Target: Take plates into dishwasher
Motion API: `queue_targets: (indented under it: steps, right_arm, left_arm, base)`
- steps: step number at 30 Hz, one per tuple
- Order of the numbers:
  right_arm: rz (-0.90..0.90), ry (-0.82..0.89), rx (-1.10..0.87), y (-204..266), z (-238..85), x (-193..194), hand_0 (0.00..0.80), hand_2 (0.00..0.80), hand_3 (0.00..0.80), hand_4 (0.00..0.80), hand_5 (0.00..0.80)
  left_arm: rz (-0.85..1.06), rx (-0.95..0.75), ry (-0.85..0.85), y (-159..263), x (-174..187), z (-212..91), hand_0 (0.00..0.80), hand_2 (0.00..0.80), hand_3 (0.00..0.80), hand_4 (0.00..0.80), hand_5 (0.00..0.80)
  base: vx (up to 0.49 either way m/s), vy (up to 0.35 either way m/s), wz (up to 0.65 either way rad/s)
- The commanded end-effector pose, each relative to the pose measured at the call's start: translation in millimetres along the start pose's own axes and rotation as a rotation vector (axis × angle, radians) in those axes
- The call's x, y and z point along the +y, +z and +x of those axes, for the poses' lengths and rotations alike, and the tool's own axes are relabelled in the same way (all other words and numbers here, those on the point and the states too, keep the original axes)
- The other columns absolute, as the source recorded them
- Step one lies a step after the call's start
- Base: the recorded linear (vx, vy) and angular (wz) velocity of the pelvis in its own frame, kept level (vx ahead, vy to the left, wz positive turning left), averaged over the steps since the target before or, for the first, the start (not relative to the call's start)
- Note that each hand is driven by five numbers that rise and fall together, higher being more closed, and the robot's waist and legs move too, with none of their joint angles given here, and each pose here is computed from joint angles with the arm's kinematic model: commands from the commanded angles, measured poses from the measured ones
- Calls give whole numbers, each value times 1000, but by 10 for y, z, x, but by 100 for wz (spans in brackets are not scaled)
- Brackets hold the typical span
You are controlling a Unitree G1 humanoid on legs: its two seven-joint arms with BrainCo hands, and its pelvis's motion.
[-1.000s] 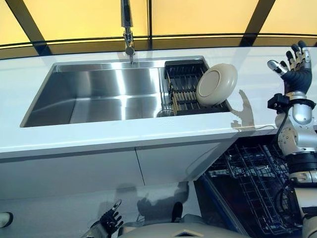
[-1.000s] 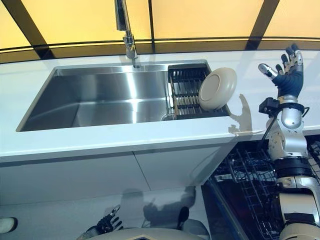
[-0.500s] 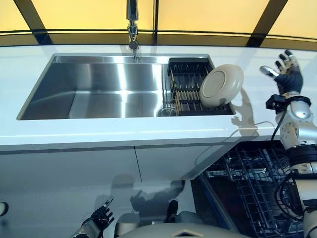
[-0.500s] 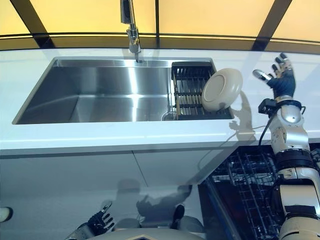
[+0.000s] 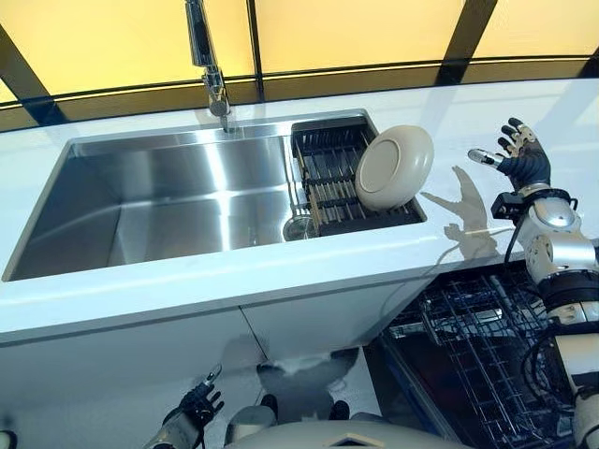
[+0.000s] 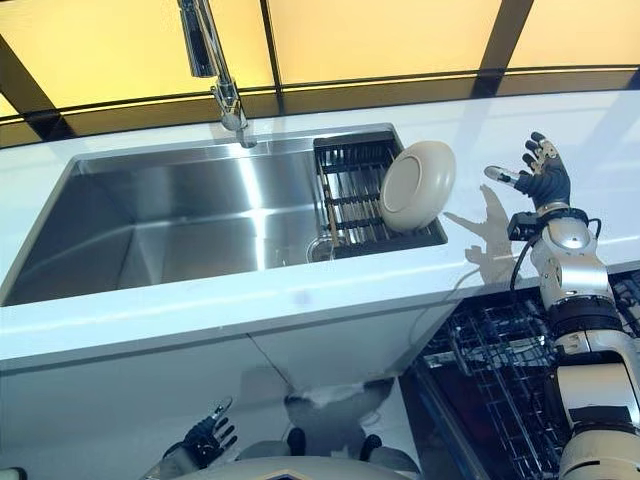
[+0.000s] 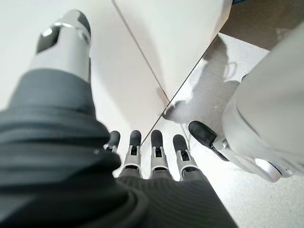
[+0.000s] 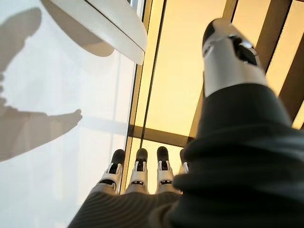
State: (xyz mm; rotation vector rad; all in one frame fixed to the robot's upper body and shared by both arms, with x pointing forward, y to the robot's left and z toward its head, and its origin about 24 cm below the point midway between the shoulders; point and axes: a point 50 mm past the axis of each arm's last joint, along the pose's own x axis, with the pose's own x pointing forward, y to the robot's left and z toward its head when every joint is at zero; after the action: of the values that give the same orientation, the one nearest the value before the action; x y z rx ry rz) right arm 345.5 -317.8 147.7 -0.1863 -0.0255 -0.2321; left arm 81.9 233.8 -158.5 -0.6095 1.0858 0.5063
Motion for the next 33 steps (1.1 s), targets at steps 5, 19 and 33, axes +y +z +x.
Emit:
queue_targets:
  steps: [5, 19, 33]
  right_arm:
    - [21, 10, -84, 209, 79, 26, 0, 0, 0, 0, 0]
    - [47, 75, -67, 228, 123, 125, 0, 0, 0, 0, 0]
    - [147, 160, 8, 0, 101, 307, 0, 0, 0, 0, 0]
  left_arm:
    - [23, -23, 0, 56, 109, -15, 0, 0, 0, 0, 0]
    - [23, -15, -3, 16, 193, -43, 0, 0, 0, 0, 0]
    - [22, -11, -10, -53, 194, -44, 0, 0, 0, 0, 0]
  base:
    - [48, -25, 5]
    - [2, -1, 1]
    - [-4, 0, 1]
